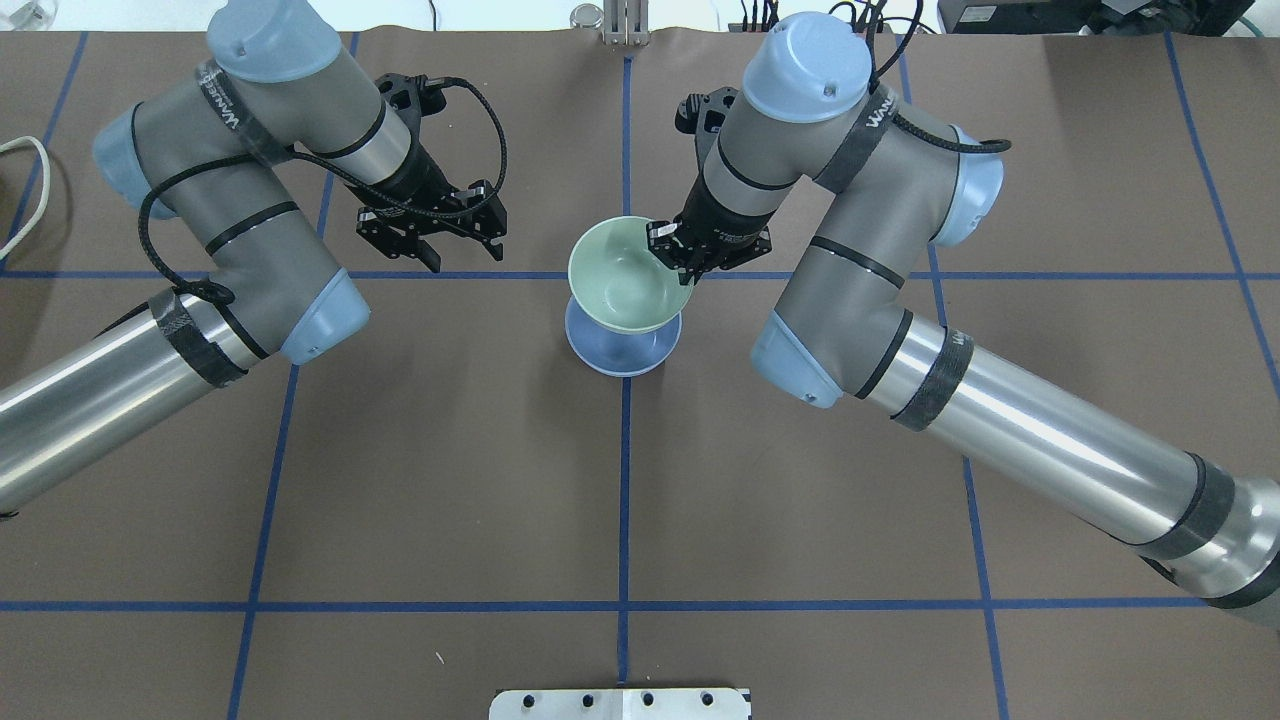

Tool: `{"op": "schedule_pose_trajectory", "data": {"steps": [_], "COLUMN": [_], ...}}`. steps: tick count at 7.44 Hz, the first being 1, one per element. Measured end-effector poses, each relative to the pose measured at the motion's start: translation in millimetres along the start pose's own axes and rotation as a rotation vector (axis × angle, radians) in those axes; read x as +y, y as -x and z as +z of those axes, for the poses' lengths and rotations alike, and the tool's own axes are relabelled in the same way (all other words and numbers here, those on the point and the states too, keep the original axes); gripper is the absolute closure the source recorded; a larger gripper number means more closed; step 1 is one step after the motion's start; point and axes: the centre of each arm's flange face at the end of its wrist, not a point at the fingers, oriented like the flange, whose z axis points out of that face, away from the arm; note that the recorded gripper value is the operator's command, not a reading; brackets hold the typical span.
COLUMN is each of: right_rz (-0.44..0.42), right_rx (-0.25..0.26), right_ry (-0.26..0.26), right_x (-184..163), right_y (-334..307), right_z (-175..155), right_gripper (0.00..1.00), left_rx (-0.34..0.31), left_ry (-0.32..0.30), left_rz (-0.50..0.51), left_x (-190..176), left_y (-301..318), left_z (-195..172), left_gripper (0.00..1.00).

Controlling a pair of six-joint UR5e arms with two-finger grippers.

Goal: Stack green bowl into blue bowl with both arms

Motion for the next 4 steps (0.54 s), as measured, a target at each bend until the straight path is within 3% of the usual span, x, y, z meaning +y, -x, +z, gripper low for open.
{"op": "schedule_pose_trajectory", "data": {"steps": [4], "right_rz": [-0.009], "right_rx": [0.022], "right_ry": [-0.006], "right_x": [9.3], "right_y": [3.7], "right_z": [13.7], "right_gripper": [1.00], "left_rx": [-0.002], "left_ry": [0.000], "left_rz": [-0.006], "left_x": [2.5], "left_y": [12.2], "left_z": [-2.5], "left_gripper": [0.20]}}
